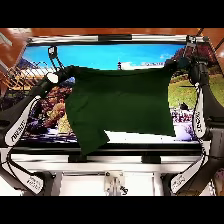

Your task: Fold the shirts.

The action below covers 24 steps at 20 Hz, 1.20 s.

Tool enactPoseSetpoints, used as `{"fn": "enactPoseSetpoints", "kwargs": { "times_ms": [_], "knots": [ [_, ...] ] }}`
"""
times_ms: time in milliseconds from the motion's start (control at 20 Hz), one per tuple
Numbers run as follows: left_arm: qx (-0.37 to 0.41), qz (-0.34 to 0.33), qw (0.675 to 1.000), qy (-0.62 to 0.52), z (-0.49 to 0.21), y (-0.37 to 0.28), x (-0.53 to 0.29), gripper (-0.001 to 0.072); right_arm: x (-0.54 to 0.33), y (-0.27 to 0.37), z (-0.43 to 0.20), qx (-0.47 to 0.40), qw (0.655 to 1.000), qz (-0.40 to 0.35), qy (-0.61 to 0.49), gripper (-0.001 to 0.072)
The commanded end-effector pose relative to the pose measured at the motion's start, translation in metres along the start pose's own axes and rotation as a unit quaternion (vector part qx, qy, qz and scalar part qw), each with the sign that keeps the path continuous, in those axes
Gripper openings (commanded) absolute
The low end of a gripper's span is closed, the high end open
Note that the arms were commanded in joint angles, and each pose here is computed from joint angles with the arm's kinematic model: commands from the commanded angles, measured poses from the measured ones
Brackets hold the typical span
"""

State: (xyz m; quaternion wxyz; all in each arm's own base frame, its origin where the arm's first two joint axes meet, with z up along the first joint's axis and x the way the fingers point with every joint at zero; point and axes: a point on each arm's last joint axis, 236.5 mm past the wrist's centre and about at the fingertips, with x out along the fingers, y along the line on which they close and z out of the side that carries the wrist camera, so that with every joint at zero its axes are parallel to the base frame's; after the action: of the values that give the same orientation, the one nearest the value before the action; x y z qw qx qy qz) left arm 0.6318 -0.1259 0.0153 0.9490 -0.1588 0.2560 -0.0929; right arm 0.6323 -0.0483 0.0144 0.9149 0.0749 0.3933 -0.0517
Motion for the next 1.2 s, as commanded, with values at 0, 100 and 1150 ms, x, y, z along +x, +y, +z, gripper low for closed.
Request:
{"fn": "enactPoseSetpoints", "kwargs": {
  "times_ms": [0,100,1150],
  "knots": [
    [-0.013,-0.010,0.999,0.030,-0.019,-0.005,0.005,0.0036,0.001,-0.004,-0.038,0.002,0.997,-0.010,0.078,0.0067],
    [-0.010,-0.025,0.998,0.062,-0.028,-0.011,0.002,0.0036,-0.003,-0.011,-0.052,0.002,0.994,-0.018,0.110,0.0067],
    [-0.038,-0.114,0.957,0.263,-0.048,-0.024,-0.048,0.0039,-0.041,-0.007,-0.069,0.013,0.985,-0.004,0.170,0.0123]
  ]
}}
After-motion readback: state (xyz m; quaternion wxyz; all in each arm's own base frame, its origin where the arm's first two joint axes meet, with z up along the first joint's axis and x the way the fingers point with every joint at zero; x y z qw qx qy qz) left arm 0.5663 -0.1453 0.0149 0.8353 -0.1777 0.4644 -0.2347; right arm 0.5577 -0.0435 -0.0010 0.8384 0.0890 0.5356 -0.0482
